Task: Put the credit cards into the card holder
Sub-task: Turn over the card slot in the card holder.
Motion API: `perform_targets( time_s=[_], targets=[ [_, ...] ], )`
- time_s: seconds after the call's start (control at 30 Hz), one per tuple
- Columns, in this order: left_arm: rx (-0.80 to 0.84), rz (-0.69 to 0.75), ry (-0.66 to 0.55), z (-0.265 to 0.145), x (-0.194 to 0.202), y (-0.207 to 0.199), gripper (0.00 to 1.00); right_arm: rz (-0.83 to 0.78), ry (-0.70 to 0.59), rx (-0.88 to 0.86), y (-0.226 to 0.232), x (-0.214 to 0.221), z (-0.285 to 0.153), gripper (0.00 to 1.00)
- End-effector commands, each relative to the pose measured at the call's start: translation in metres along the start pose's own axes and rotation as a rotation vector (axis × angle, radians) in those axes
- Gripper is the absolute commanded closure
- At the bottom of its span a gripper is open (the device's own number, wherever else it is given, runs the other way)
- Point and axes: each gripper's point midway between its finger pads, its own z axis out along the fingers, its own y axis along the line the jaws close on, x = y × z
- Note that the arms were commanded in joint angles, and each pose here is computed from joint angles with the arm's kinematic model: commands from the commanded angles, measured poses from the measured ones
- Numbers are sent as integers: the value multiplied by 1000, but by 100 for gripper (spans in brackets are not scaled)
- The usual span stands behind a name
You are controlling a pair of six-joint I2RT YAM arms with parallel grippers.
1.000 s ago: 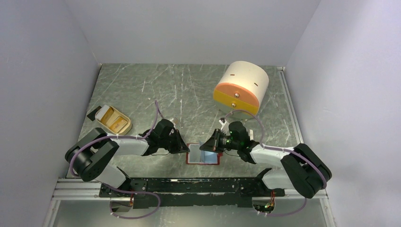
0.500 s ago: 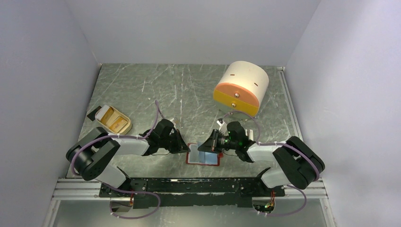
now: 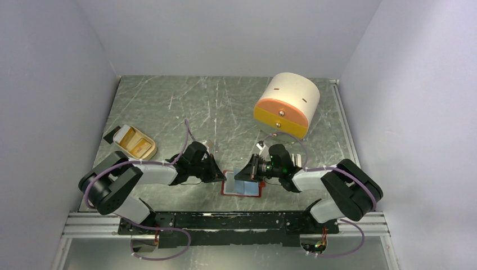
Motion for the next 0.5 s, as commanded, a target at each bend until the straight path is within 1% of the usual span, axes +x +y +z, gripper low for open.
perform_targets(
  time_s=[0.0,0.3,0.33,0.43,0.47],
  targets=[
    [-15,-1,7,0,2,6,87,-32,-3,-34,10,-5,4,100],
    [-5,0,4,-1,1,2,88,-76,-9,-13,11,-9,2,100],
    [9,-1,3,-2,1,-1,88,-85,-3,-18,13,-9,3,98],
    [72,-8,5,-8,0,-17,87,-98,7,9,11,-11,5,81],
    [100,-11,4,-11,0,-23,86,-103,5,33,7,-12,5,78]
  ],
)
